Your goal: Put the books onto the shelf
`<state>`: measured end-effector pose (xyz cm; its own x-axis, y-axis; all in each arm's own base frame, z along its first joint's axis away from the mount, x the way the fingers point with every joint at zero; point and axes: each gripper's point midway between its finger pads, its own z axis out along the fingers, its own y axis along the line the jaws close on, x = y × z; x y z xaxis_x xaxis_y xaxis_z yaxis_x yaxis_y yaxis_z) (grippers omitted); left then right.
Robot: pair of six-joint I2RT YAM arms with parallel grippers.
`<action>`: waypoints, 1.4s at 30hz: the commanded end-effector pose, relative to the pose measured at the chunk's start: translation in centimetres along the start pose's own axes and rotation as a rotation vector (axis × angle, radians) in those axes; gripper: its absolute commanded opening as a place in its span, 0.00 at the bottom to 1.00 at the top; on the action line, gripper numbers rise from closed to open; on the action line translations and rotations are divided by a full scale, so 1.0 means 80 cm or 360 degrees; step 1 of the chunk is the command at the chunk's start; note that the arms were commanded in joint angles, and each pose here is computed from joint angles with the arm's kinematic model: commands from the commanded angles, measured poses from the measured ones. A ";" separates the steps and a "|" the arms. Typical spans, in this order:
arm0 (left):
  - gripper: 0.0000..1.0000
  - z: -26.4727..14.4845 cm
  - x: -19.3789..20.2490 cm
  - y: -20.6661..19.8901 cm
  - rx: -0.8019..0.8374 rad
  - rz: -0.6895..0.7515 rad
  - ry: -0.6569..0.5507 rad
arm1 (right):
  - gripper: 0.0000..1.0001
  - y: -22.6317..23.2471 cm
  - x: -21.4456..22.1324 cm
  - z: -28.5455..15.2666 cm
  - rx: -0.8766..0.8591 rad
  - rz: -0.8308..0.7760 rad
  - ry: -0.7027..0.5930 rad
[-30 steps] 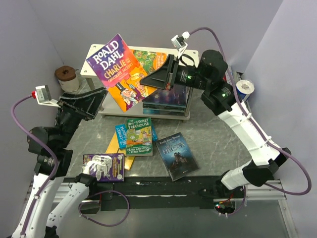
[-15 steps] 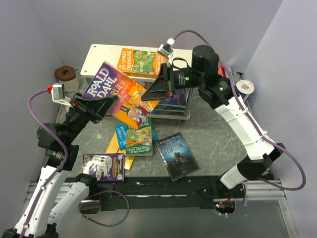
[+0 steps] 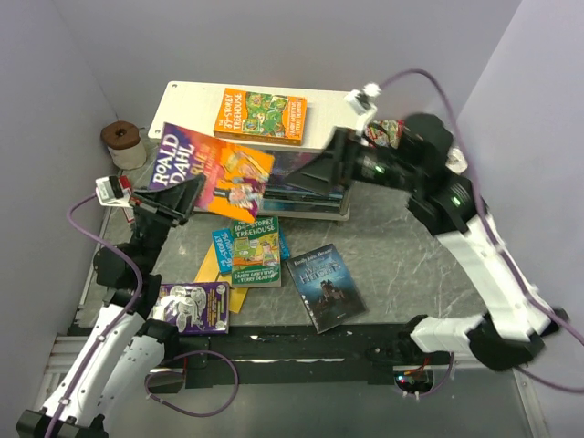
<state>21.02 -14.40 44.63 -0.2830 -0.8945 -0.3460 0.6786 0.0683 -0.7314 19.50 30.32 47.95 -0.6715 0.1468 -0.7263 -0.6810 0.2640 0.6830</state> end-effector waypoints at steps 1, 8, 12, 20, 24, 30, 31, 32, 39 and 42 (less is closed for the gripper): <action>0.01 0.009 -0.071 -0.096 0.0339 -0.0114 -0.0387 | 0.99 0.028 -0.037 -0.045 -0.0001 -0.0082 -0.0425; 0.01 0.027 -0.080 -0.119 0.0383 -0.0099 -0.0387 | 1.00 0.015 -0.023 -0.012 -0.0136 -0.0005 -0.0383; 0.01 0.035 -0.075 -0.114 0.0379 -0.0125 -0.0342 | 1.00 0.015 -0.030 0.017 -0.0167 0.0048 -0.0305; 0.01 0.045 -0.072 -0.101 0.0329 -0.0145 -0.0314 | 0.99 0.042 -0.055 0.045 -0.0236 -0.0004 -0.0293; 0.01 0.046 -0.073 -0.097 0.0315 -0.0146 -0.0324 | 0.99 0.043 -0.059 0.046 -0.0232 -0.0019 -0.0334; 0.01 0.051 -0.073 -0.093 0.0286 -0.0123 -0.0321 | 1.00 0.034 -0.051 0.046 -0.0227 -0.0037 -0.0356; 0.01 0.051 -0.073 -0.094 0.0290 -0.0130 -0.0316 | 1.00 0.038 -0.053 0.046 -0.0242 -0.0050 -0.0348; 0.01 0.051 -0.072 -0.096 0.0306 -0.0134 -0.0309 | 1.00 0.038 -0.054 0.049 -0.0242 -0.0049 -0.0335; 0.01 0.063 -0.056 -0.090 0.0316 -0.0213 -0.0184 | 0.85 0.036 -0.057 0.088 -0.0292 -0.0044 -0.0217; 0.01 0.069 -0.050 -0.081 0.0250 -0.0195 -0.0136 | 0.63 0.036 -0.062 0.096 -0.0300 -0.0057 -0.0193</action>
<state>23.97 -13.50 50.50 -0.2828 -0.9407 -0.1874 0.6788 -0.0583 -0.7320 23.53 37.20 51.22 -0.6411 0.2716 -0.7178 -0.7145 0.1302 0.6874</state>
